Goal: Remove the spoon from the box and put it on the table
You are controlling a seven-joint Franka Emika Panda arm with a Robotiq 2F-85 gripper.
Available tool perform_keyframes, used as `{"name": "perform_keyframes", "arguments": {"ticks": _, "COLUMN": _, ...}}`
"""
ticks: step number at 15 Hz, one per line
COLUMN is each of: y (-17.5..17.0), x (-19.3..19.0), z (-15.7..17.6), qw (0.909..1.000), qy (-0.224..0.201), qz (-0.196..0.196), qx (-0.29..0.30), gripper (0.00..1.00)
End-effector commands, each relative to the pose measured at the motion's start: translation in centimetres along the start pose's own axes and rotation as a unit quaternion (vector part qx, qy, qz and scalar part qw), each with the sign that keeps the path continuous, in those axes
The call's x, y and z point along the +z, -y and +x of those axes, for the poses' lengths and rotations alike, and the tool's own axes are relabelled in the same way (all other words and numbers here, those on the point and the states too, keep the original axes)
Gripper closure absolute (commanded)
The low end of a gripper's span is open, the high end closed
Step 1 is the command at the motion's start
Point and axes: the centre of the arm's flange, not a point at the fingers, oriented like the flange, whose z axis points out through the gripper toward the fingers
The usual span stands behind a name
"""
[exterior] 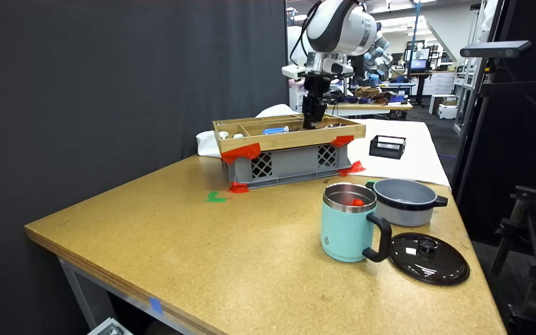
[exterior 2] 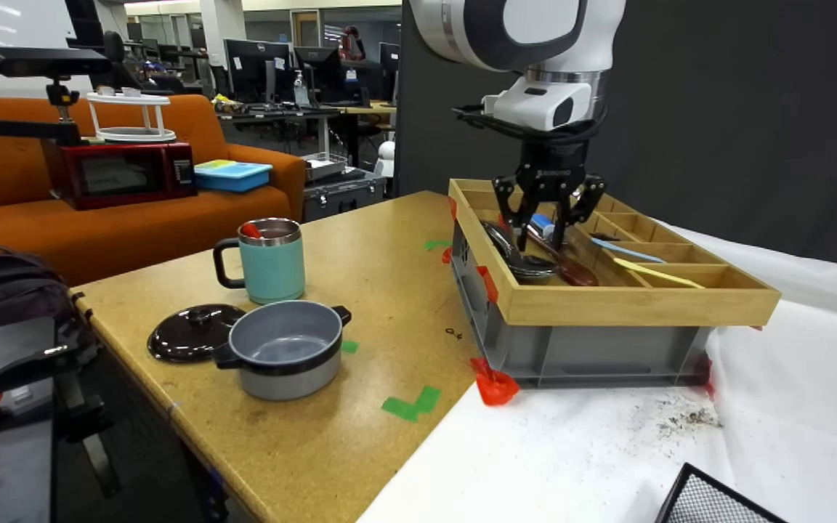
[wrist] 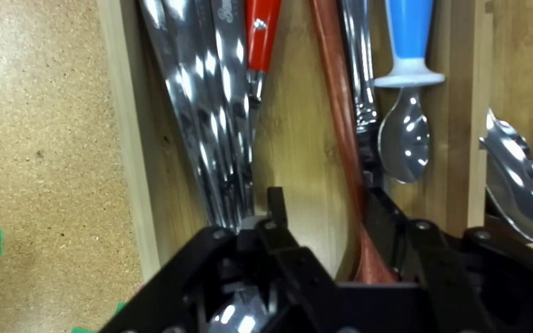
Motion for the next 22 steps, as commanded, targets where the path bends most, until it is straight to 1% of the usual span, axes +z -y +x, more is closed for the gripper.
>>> {"name": "perform_keyframes", "arguments": {"ticks": 1, "y": -0.4, "x": 0.8, "z": 0.3, "qw": 1.0, "qy": -0.008, "qz": 0.003, "qx": 0.003, "gripper": 0.69}}
{"name": "perform_keyframes", "arguments": {"ticks": 2, "y": -0.3, "x": 1.1, "z": 0.4, "qw": 1.0, "qy": -0.007, "qz": 0.003, "qx": 0.004, "gripper": 0.67}}
{"name": "perform_keyframes", "arguments": {"ticks": 3, "y": -0.2, "x": 1.3, "z": 0.5, "qw": 1.0, "qy": -0.007, "qz": 0.003, "qx": 0.006, "gripper": 0.69}}
{"name": "perform_keyframes", "arguments": {"ticks": 4, "y": 0.0, "x": 1.4, "z": 0.5, "qw": 0.9999, "qy": -0.006, "qz": 0.007, "qx": 0.008, "gripper": 0.75}}
{"name": "perform_keyframes", "arguments": {"ticks": 7, "y": 0.3, "x": 1.1, "z": 0.7, "qw": 0.9998, "qy": -0.002, "qz": 0.015, "qx": 0.011, "gripper": 0.98}}
{"name": "perform_keyframes", "arguments": {"ticks": 8, "y": 0.4, "x": 1.0, "z": 0.7, "qw": 0.9998, "qy": -0.002, "qz": 0.018, "qx": 0.012, "gripper": 1.0}}
{"name": "perform_keyframes", "arguments": {"ticks": 13, "y": 0.4, "x": 0.7, "z": 0.7, "qw": 0.9997, "qy": 0.001, "qz": 0.023, "qx": 0.011, "gripper": 1.0}}
{"name": "perform_keyframes", "arguments": {"ticks": 15, "y": -0.2, "x": -0.4, "z": 0.5, "qw": 0.9998, "qy": 0.001, "qz": 0.017, "qx": 0.005, "gripper": 1.0}}
{"name": "perform_keyframes", "arguments": {"ticks": 19, "y": -2.2, "x": -1.2, "z": 0.2, "qw": 1.0, "qy": 0.0, "qz": -0.006, "qx": -0.002, "gripper": 1.0}}
{"name": "perform_keyframes", "arguments": {"ticks": 22, "y": -4.1, "x": -0.7, "z": 0.1, "qw": 0.9994, "qy": -0.008, "qz": -0.034, "qx": -0.004, "gripper": 1.0}}
